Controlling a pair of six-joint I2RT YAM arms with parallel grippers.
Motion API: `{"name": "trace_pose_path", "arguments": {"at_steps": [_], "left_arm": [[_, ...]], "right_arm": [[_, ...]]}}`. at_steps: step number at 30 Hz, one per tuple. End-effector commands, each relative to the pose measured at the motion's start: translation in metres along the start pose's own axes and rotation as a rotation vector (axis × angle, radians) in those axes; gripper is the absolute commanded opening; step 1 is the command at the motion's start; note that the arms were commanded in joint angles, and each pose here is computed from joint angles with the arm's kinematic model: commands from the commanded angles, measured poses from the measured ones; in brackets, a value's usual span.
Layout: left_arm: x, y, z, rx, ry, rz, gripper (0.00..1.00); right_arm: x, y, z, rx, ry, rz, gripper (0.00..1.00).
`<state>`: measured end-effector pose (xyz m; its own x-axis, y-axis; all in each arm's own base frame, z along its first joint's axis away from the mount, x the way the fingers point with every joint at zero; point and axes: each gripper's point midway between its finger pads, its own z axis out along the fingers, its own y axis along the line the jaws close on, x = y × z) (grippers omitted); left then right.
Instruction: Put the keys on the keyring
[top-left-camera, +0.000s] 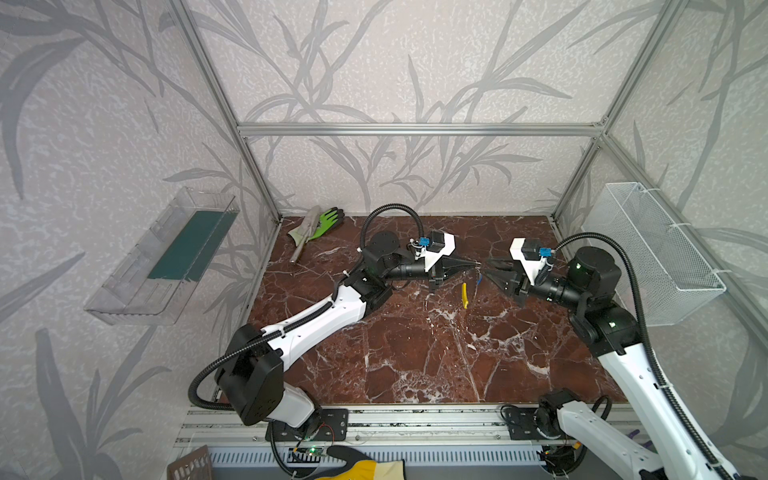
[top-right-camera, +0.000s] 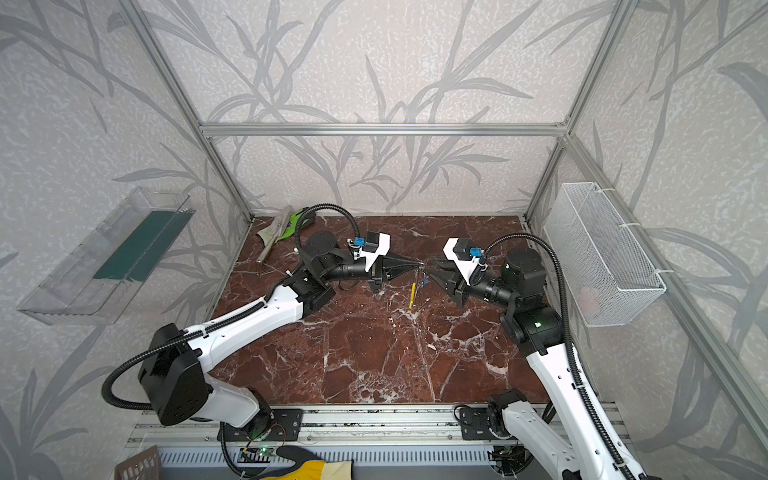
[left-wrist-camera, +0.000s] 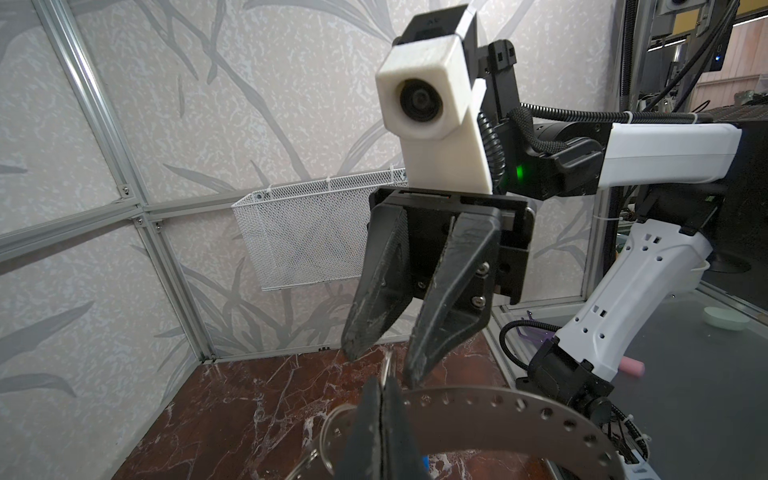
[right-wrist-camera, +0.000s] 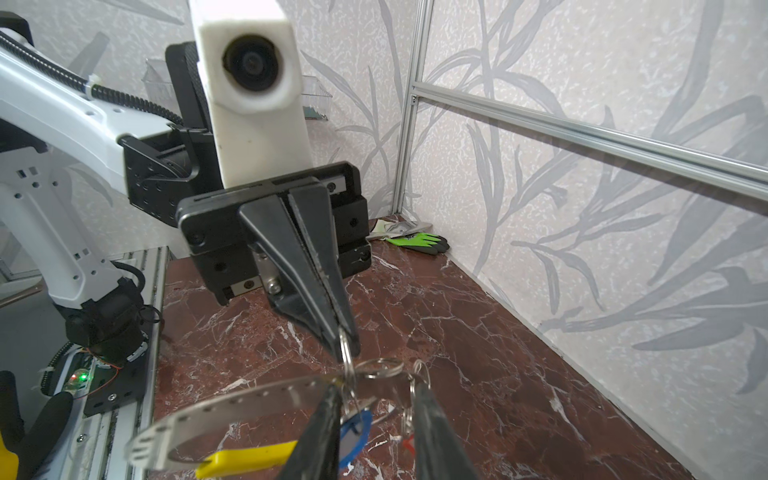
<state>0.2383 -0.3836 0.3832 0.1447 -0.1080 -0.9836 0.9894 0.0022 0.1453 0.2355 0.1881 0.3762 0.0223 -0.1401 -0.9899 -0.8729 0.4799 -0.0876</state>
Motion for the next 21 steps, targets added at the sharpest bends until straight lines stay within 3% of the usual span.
{"name": "trace_pose_path", "arguments": {"at_steps": [1, 9, 15, 21], "left_arm": [[-0.019, -0.005, 0.001, 0.032, -0.036, 0.030, 0.00], [-0.021, -0.004, 0.003, 0.034, -0.044, 0.035, 0.00], [-0.023, -0.002, 0.003, 0.029, -0.054, 0.040, 0.00], [-0.022, -0.002, 0.004, 0.030, -0.052, 0.036, 0.00]], "right_arm": [[-0.014, 0.003, 0.000, -0.028, -0.050, -0.018, 0.28], [-0.008, 0.007, 0.003, -0.070, -0.035, 0.007, 0.17], [-0.003, 0.010, 0.004, -0.095, -0.015, 0.020, 0.14], [-0.005, 0.013, 0.002, -0.106, -0.012, 0.007, 0.00]]}}
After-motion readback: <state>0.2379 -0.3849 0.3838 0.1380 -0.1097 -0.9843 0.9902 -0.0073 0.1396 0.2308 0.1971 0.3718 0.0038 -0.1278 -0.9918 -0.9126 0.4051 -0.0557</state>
